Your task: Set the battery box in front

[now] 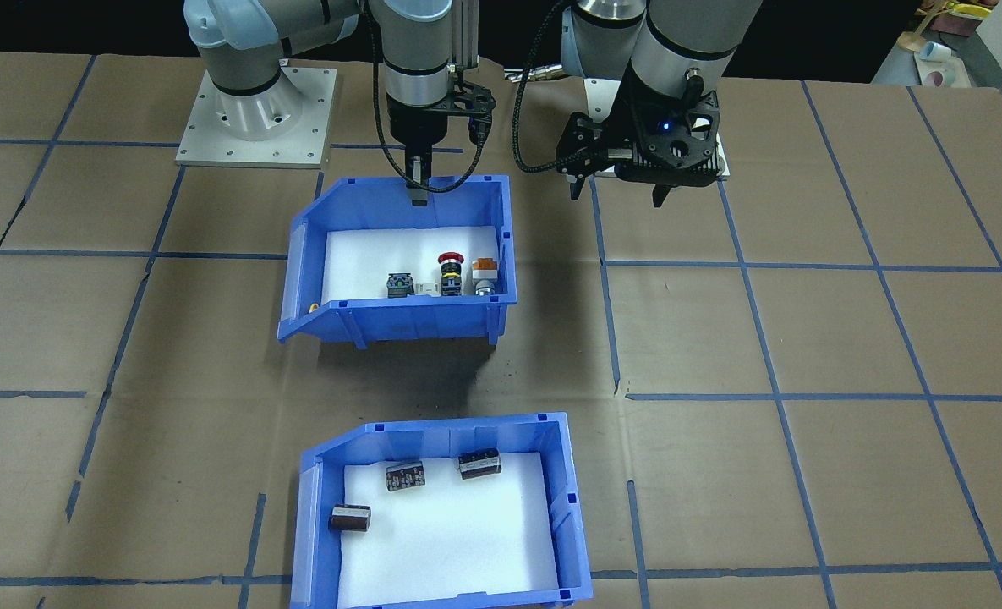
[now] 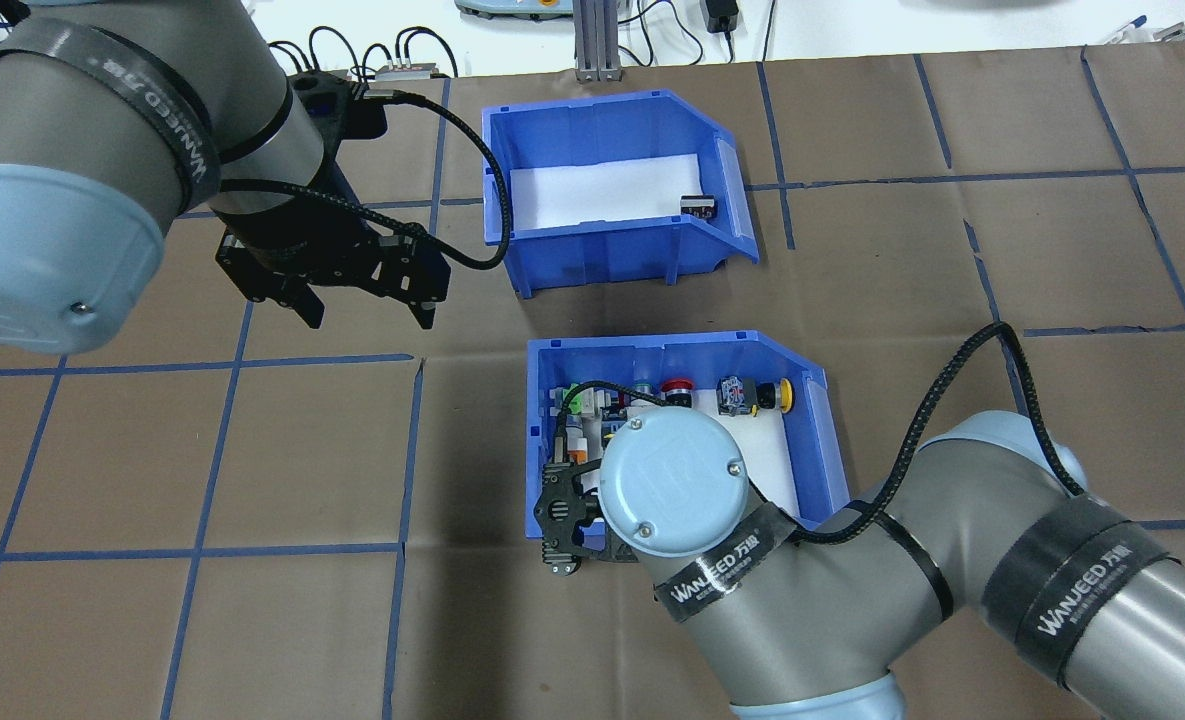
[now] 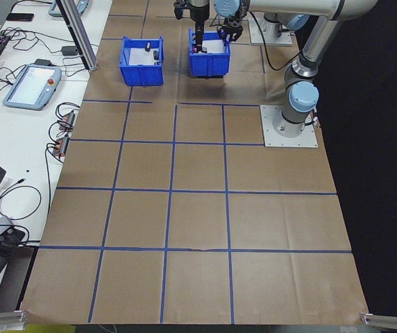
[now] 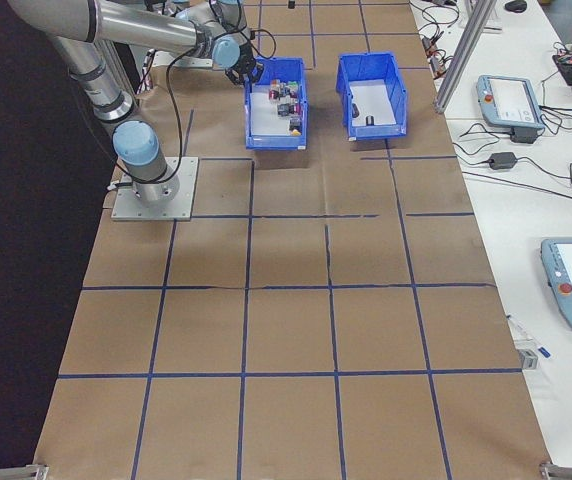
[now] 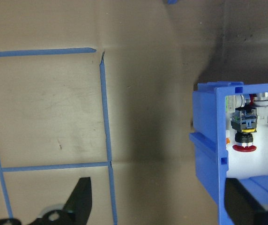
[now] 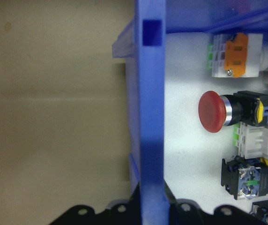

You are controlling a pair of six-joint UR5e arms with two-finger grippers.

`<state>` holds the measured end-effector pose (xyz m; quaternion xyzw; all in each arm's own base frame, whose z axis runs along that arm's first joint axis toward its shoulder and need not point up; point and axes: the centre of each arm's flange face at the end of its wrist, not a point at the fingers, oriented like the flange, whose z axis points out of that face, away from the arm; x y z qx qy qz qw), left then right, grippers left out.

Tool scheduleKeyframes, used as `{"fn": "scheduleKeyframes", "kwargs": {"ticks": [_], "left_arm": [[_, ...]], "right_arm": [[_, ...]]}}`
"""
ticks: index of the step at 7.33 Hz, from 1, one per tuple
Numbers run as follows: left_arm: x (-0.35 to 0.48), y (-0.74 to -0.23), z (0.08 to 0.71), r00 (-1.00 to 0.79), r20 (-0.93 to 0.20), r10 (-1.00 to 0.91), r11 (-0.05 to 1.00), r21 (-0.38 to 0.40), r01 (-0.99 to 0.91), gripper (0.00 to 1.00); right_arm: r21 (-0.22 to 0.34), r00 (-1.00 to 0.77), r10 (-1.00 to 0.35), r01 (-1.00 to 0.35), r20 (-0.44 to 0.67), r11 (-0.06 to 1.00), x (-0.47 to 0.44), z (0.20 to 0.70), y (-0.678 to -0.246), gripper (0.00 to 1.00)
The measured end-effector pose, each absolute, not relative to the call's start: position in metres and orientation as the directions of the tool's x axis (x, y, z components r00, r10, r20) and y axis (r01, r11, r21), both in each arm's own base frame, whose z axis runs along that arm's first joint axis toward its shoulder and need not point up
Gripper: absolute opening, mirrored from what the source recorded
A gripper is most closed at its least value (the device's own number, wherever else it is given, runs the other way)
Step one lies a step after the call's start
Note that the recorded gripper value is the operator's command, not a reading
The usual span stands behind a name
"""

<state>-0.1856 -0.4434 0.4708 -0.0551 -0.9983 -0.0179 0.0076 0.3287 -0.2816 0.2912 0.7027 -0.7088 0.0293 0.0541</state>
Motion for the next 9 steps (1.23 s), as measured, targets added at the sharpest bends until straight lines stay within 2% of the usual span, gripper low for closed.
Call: {"fn": "scheduleKeyframes", "kwargs": {"ticks": [3, 7, 9], "left_arm": [[-0.177, -0.442, 0.474, -0.986, -0.04, 0.16, 0.987, 0.032, 0.158, 0.99], [-0.137, -0.457, 0.47, -0.998, -0.008, 0.06, 0.998, 0.03, 0.06, 0.99], [-0.133, -0.457, 0.47, -0.998, -0.017, 0.054, 0.998, 0.026, 0.053, 0.99]], "right_arm": [[0.031, -0.048, -0.992, -0.998, 0.117, 0.052, 0.33, 0.289, -0.283, 1.0], [0.014, -0.096, -0.984, -0.995, 0.148, 0.1, 0.32, 0.336, -0.303, 1.0], [-0.001, -0.216, -0.968, -0.976, 0.124, 0.218, 0.286, 0.354, -0.339, 1.0]]}}
